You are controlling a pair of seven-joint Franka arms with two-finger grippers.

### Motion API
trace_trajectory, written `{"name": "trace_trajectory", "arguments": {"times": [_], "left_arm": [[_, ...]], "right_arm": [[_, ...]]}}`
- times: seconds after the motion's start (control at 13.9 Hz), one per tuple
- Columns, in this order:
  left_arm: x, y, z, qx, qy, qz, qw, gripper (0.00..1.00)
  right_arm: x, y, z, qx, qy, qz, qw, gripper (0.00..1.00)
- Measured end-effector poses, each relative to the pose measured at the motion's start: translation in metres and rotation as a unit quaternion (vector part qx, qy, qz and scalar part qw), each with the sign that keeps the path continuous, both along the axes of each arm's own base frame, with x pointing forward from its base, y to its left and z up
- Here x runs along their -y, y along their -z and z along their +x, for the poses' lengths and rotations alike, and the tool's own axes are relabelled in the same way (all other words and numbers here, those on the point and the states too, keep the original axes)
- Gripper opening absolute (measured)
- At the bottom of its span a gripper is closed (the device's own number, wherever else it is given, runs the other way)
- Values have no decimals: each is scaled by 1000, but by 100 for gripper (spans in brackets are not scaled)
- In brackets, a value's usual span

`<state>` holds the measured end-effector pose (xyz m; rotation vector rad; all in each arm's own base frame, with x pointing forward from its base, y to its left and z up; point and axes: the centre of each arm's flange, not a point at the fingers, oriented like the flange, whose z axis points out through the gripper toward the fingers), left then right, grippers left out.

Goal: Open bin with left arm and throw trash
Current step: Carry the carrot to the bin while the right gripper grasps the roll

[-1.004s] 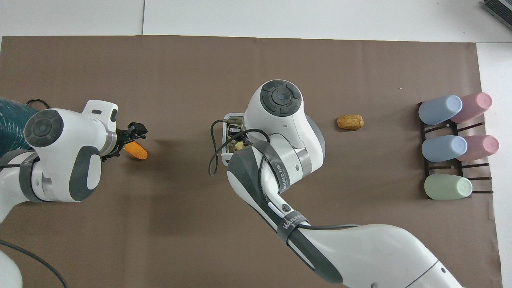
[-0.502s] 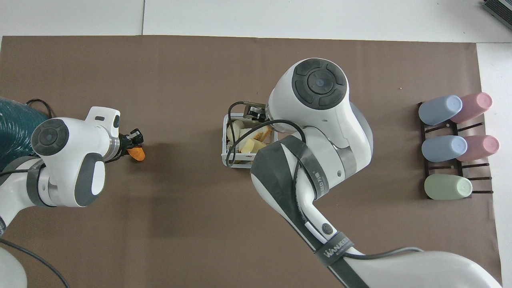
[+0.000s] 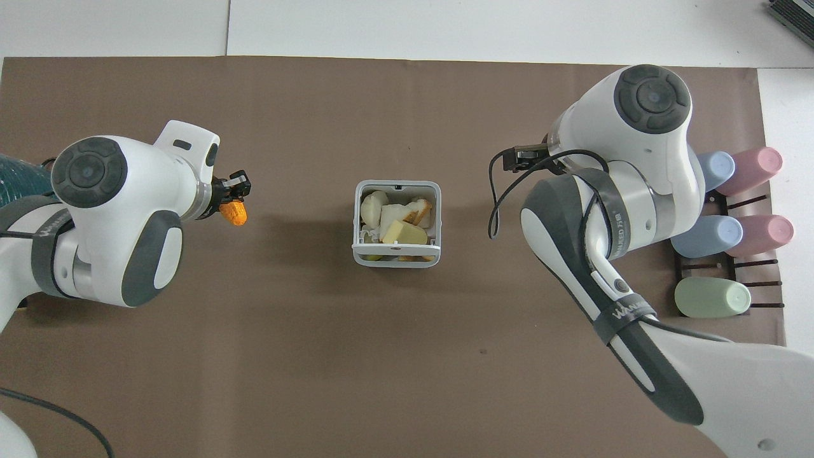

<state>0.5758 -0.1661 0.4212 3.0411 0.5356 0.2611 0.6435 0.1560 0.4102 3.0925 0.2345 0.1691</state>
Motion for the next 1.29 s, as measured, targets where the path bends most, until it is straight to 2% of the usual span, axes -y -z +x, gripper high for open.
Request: {"name": "trace_trajectory", "arguments": {"times": [0.14, 0.22, 0.36, 0.5, 0.57, 0.72, 0.86, 1.0, 1.08, 1.15, 1.22, 1.29], "left_arm": [[34, -11, -3, 14, 29, -3, 999, 36], [53, -14, -7, 19, 45, -5, 999, 36], [91, -21, -13, 29, 75, -10, 997, 36], [119, -25, -17, 40, 96, -17, 994, 36], [134, -27, -19, 52, 104, -28, 993, 36], [164, -27, -27, 71, 116, -59, 989, 36], [187, -22, -36, 77, 126, -78, 986, 36], [201, -16, -43, 76, 136, -83, 984, 36], [203, -15, -44, 75, 137, -83, 984, 43], [204, -15, -44, 75, 137, -83, 984, 43], [204, -15, -44, 75, 138, -83, 984, 52], [205, -15, -45, 75, 138, -83, 984, 61]], "right_arm": [[12, 23, -10, -8, -118, -13, 993, 100], [18, 34, -14, -9, -180, -20, 983, 100], [38, 56, -22, -8, -313, -35, 949, 100], [61, 72, -24, 6, -411, -50, 910, 100], [69, 80, -26, 16, -445, -58, 894, 100], [76, 94, -33, 25, -483, -67, 872, 100], [75, 100, -36, 25, -498, -68, 864, 100], [72, 103, -38, 31, -501, -69, 862, 100], [71, 105, -38, 33, -502, -70, 862, 100], [70, 107, -38, 35, -502, -70, 861, 100], [70, 108, -38, 35, -502, -70, 861, 93], [70, 108, -37, 38, -502, -71, 861, 80]]}}
